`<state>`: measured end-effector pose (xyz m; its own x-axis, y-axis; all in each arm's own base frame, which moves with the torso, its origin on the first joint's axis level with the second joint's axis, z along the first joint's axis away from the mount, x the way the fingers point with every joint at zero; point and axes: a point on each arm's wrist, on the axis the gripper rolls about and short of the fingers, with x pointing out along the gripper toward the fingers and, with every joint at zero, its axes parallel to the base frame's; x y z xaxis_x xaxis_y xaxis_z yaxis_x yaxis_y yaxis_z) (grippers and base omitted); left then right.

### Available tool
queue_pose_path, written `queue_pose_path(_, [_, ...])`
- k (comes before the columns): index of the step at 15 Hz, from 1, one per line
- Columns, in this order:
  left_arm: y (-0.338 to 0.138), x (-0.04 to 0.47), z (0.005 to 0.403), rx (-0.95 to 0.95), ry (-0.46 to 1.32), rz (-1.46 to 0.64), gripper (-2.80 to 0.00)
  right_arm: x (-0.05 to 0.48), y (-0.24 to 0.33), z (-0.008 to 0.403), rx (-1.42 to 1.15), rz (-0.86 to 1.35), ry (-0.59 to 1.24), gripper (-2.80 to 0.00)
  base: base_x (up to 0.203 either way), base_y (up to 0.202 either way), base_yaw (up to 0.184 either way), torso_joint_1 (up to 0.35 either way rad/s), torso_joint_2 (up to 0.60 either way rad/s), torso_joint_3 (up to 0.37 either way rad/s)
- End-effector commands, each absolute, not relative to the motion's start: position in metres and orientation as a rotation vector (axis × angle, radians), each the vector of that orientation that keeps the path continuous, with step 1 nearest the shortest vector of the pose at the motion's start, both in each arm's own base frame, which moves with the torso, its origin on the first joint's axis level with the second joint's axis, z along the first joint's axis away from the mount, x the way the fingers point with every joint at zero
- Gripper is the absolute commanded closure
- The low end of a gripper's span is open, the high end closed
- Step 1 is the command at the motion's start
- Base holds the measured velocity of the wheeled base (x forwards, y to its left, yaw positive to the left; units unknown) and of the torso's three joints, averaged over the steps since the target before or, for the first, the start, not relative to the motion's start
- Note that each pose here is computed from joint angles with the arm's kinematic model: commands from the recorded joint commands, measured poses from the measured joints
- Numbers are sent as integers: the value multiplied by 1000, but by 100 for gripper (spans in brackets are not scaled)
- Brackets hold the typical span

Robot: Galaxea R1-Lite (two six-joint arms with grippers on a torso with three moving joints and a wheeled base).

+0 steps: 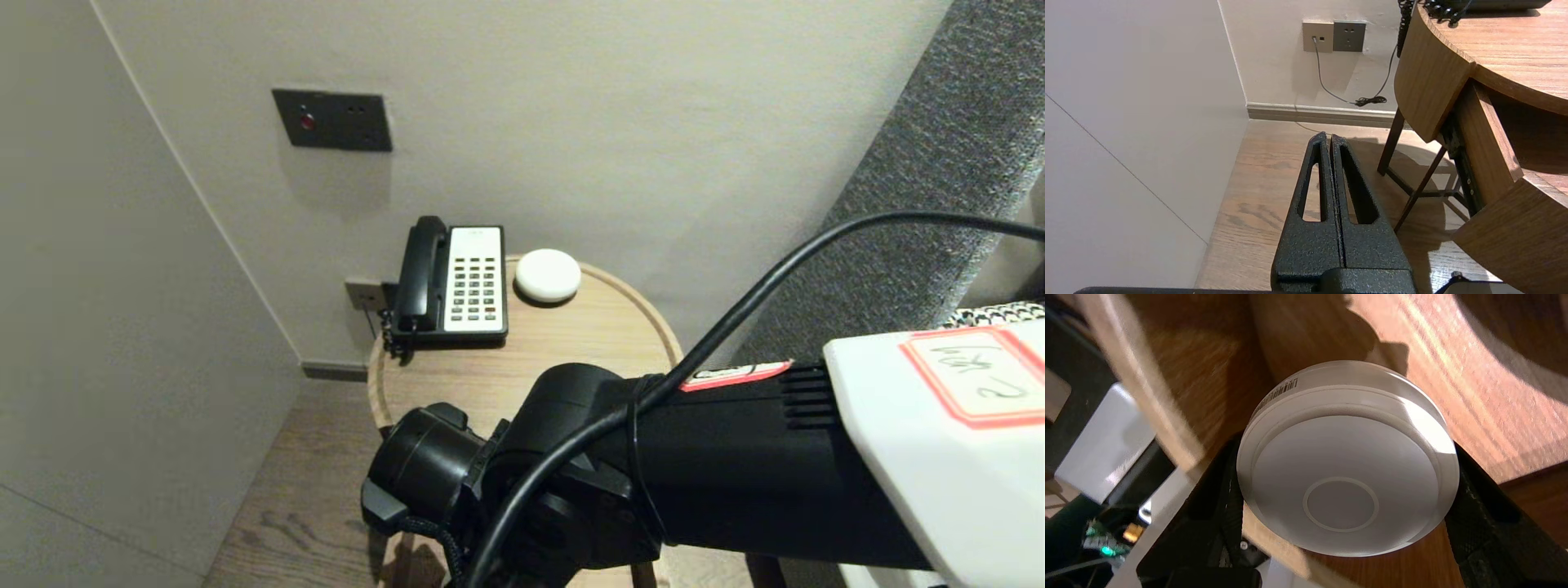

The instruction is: Put the remote controls on the table in the drawer one by one

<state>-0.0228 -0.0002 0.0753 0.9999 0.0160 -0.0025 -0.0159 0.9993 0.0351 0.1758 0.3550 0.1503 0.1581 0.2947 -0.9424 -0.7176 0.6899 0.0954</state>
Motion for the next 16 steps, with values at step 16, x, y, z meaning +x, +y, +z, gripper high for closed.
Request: queue_pose_path(16, [0,-23,75,35,2,17,0,202,375,100,-357,690,1241,0,0,0,0,0,0,0])
